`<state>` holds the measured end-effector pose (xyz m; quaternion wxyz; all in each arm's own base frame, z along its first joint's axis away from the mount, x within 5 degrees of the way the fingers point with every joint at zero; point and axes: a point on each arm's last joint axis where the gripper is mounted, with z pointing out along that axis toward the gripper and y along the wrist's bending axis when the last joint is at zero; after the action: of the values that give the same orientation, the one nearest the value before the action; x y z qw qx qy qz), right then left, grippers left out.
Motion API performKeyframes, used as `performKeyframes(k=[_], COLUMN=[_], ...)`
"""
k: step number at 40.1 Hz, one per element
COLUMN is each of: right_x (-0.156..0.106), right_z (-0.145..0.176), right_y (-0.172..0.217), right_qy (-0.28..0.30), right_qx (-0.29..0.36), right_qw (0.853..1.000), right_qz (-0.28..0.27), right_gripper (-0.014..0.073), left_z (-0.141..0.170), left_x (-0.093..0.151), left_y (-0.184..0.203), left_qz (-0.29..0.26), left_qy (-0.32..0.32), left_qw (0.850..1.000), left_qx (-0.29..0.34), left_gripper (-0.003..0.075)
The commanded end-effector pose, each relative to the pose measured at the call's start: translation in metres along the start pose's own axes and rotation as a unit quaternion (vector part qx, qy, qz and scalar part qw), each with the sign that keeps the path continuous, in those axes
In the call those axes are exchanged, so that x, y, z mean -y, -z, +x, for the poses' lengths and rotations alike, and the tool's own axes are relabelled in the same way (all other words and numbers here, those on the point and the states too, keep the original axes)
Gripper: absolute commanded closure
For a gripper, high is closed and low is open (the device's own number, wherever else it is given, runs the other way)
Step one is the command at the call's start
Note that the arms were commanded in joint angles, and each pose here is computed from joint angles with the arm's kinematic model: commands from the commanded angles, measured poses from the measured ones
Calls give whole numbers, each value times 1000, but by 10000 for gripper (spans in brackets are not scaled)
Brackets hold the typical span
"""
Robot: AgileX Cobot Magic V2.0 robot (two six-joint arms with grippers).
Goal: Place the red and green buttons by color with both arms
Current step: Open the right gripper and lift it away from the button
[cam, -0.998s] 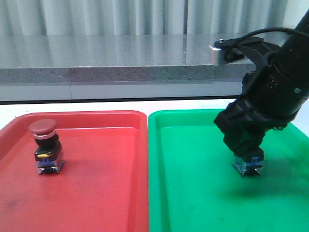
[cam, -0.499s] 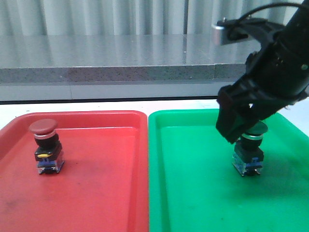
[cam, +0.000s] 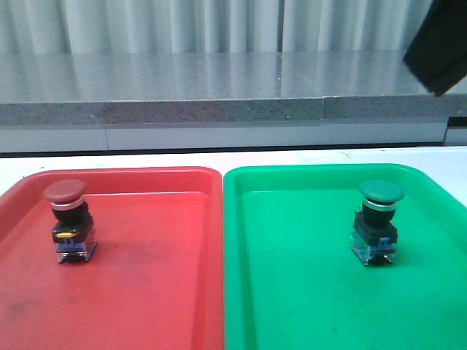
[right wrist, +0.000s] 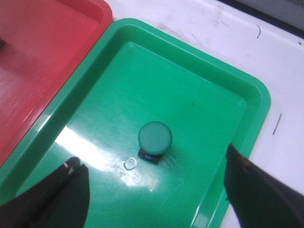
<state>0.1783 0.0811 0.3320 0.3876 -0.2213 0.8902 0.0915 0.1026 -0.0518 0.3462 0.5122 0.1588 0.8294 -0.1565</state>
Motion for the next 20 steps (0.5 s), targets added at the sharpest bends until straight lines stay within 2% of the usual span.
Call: performKeyframes(k=[1, 9, 20], right_x=[-2, -6, -8], right_z=[-3, 18, 41], right_y=[36, 72, 88], right_qy=[-14, -19, -19], right_qx=[54, 86, 113], right_qw=[998, 996, 993], right_qz=[-1, -2, -2], right_gripper=[-4, -4, -4], left_z=[-14, -14, -14], left_x=[2, 2, 2], left_y=[5, 5, 5], left_qz=[6, 6, 6], left_qy=[5, 5, 5], left_qw=[999, 999, 999], left_qx=[49, 49, 49], left_gripper=[220, 220, 220])
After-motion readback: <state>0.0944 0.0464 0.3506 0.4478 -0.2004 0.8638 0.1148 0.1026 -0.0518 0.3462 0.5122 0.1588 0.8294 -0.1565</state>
